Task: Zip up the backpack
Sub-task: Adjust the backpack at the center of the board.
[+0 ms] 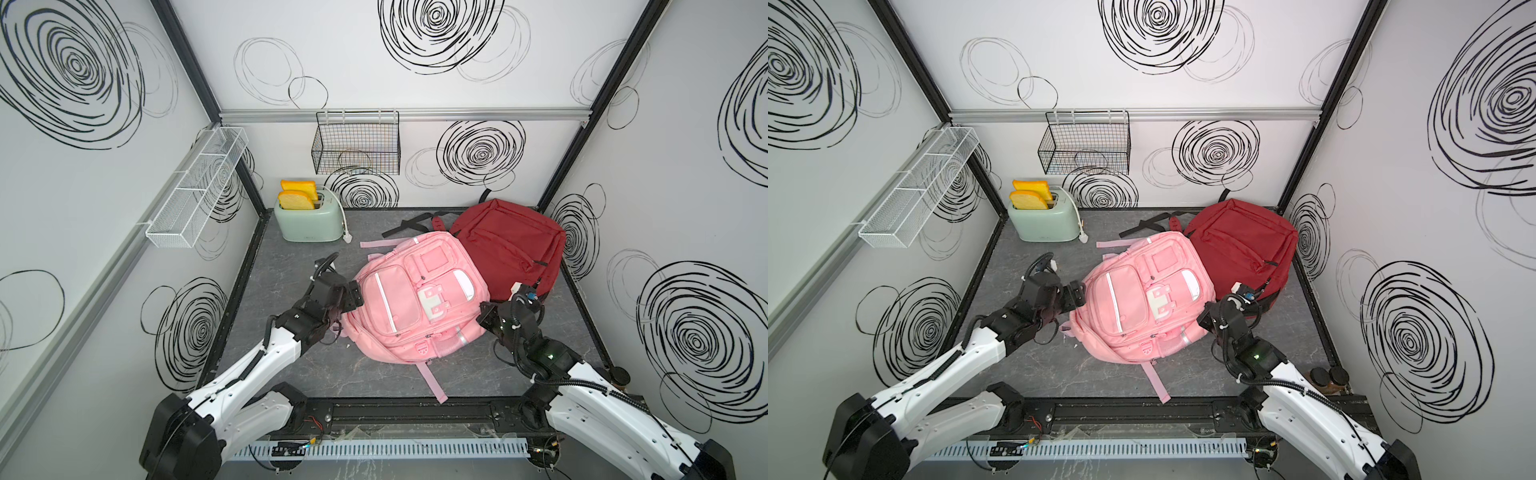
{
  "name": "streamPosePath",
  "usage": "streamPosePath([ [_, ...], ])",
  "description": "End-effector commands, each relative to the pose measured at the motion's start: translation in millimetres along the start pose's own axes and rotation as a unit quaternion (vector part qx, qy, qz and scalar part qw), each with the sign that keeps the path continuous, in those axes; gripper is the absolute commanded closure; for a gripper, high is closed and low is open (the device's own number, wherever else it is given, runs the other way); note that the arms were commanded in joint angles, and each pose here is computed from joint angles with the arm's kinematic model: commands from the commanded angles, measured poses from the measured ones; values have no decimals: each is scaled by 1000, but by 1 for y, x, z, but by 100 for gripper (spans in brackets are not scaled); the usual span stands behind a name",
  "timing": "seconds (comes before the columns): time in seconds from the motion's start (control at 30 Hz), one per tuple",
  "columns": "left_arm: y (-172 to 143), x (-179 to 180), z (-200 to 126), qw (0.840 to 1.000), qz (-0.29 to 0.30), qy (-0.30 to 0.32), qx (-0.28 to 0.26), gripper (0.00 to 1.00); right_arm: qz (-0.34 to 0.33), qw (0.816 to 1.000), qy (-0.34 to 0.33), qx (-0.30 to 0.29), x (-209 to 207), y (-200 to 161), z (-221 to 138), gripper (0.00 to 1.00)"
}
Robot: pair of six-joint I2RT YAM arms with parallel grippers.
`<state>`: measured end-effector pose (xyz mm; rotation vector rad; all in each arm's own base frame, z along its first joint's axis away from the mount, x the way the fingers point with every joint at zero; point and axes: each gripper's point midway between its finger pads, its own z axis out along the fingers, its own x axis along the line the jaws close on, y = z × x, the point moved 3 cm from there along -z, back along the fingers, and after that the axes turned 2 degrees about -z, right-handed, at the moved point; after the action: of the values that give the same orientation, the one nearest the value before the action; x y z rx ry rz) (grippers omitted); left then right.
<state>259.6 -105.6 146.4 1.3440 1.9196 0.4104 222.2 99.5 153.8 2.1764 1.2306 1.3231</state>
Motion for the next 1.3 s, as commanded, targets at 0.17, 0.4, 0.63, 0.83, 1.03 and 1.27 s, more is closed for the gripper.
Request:
streamPosePath([
  [0.17,-65,5,8,997,-26,-30,72,18,20,999,13,-35,18,20,2,100],
  [0.4,-89,-5,30,993,-23,-48,105,63,-7,999,42,-8,30,13,4,100],
  [0.63,-68,-27,41,994,-10,-53,94,100,-55,994,88,31,48,7,-2,100],
  [0.83,-17,-36,36,997,-27,-59,46,100,-87,988,104,74,54,-3,-11,100],
  [1.03,14,-26,51,997,-53,-56,25,100,-100,978,124,136,53,-29,-14,98],
  [1.27,9,-13,71,996,-63,-47,45,100,-103,976,107,161,37,-41,-24,59],
])
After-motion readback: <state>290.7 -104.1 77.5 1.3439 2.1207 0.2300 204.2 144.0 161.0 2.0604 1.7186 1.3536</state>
